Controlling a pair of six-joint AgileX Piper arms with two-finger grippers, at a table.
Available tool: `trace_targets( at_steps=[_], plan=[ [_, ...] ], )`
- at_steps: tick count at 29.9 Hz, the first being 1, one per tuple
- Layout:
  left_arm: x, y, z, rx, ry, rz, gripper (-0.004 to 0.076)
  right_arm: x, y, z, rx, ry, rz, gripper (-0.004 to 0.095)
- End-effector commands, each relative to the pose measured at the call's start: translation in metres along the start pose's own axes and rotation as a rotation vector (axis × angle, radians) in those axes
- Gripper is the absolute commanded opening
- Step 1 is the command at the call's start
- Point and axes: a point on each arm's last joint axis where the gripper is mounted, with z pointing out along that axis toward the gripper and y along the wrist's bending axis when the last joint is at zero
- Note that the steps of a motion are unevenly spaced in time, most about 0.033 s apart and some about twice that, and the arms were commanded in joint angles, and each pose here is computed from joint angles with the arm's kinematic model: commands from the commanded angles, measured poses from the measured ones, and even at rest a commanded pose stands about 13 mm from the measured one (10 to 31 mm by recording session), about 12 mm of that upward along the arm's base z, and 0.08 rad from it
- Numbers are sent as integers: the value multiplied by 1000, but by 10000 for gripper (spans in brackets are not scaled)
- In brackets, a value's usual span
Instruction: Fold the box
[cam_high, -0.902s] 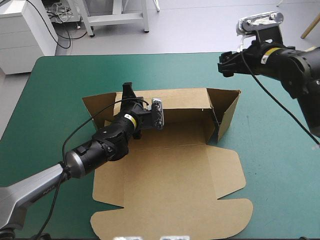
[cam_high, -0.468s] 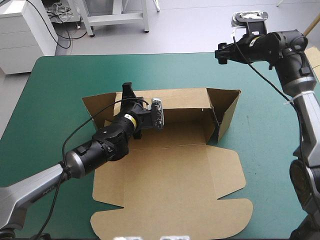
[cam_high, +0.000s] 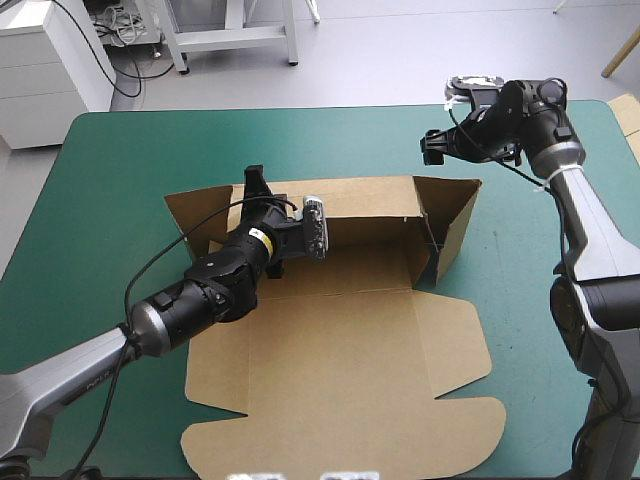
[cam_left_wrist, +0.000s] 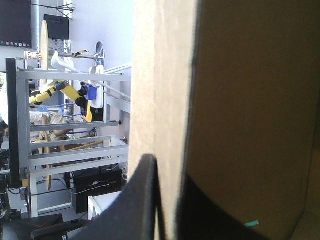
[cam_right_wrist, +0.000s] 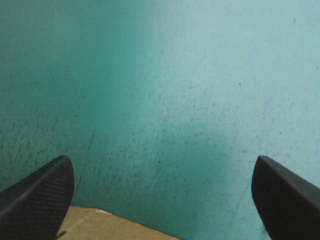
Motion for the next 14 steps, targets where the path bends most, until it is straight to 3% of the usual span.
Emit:
trace_targets(
  at_steps=[1,14],
  plan=[
    [3,-8,0,56,41,-93,-8,-6,2,-37,-7,-68,-24,885],
    [4,-8,0,57,55,-93,-8,-4,9,-59,-52,-80,-10,885]
  ],
)
